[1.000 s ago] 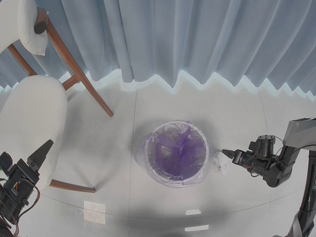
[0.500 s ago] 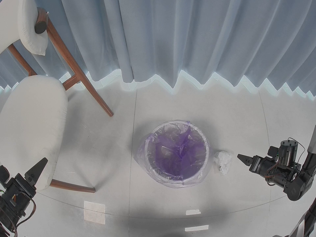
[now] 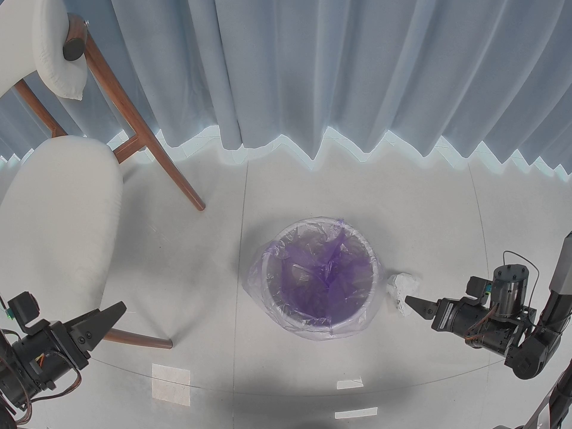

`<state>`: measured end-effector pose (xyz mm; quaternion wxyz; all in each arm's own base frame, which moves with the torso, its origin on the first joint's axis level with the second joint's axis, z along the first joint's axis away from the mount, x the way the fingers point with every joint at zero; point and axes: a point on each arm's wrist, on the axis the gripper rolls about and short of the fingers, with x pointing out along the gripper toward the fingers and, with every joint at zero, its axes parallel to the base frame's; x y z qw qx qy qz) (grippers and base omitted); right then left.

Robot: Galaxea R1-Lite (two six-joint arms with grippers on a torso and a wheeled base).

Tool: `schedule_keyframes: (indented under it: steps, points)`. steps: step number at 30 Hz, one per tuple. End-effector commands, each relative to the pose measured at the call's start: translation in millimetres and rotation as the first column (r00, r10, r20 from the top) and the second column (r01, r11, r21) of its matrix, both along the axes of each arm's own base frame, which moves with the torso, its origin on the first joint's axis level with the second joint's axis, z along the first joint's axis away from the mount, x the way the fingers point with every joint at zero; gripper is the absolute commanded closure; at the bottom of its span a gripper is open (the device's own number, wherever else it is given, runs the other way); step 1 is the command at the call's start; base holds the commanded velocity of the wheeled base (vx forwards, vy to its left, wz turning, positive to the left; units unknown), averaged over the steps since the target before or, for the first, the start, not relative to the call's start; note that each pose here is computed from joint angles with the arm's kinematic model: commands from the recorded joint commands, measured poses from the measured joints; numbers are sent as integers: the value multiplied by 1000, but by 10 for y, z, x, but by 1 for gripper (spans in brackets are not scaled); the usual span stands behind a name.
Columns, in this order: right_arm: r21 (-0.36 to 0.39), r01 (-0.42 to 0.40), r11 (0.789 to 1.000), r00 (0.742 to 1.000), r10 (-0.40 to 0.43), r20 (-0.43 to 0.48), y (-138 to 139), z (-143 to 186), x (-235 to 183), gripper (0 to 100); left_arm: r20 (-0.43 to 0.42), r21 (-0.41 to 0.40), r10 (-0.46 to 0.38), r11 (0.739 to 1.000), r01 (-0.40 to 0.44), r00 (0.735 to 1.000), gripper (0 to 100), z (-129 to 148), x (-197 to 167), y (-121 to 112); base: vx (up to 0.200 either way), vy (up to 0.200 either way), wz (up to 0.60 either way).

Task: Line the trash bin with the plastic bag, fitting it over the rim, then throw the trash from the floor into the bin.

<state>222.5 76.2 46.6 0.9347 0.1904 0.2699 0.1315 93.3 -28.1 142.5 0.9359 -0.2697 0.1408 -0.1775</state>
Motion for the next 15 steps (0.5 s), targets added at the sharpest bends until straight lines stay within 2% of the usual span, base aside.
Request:
schedule_keyframes:
  steps: [1, 7, 9, 13, 14, 15]
  points:
    - [-7, -85, 996, 996, 85, -11, 223, -101, 23, 0, -95, 4, -83, 997, 83, 992, 0, -12, 251, -89, 0, 0, 0]
    - [-1, -90, 996, 996, 90, 8, 269, -117, 90, 0, -145, 9, -100, 995, 102, 984, 0, -30, 456, -147, 0, 0, 0]
    - [-8, -69, 998, 998, 69, 7, 290, -149, 142, 0, -180, 20, -97, 995, 102, 979, 0, -69, 669, -203, 0, 0, 0]
    - [-13, -37, 999, 999, 37, -25, 270, -227, 156, 0, -137, 19, -95, 995, 99, 986, 0, -68, 772, -232, 0, 0, 0]
    - [-2, 18, 1000, 999, -18, -47, 216, -285, 214, 0, -108, 13, -90, 996, 92, 990, 0, -59, 786, -231, 0, 0, 0]
    - [1, 31, 1000, 998, -31, -50, 200, -294, 229, 0, -105, 12, -90, 996, 92, 990, 0, -59, 787, -232, 0, 0, 0]
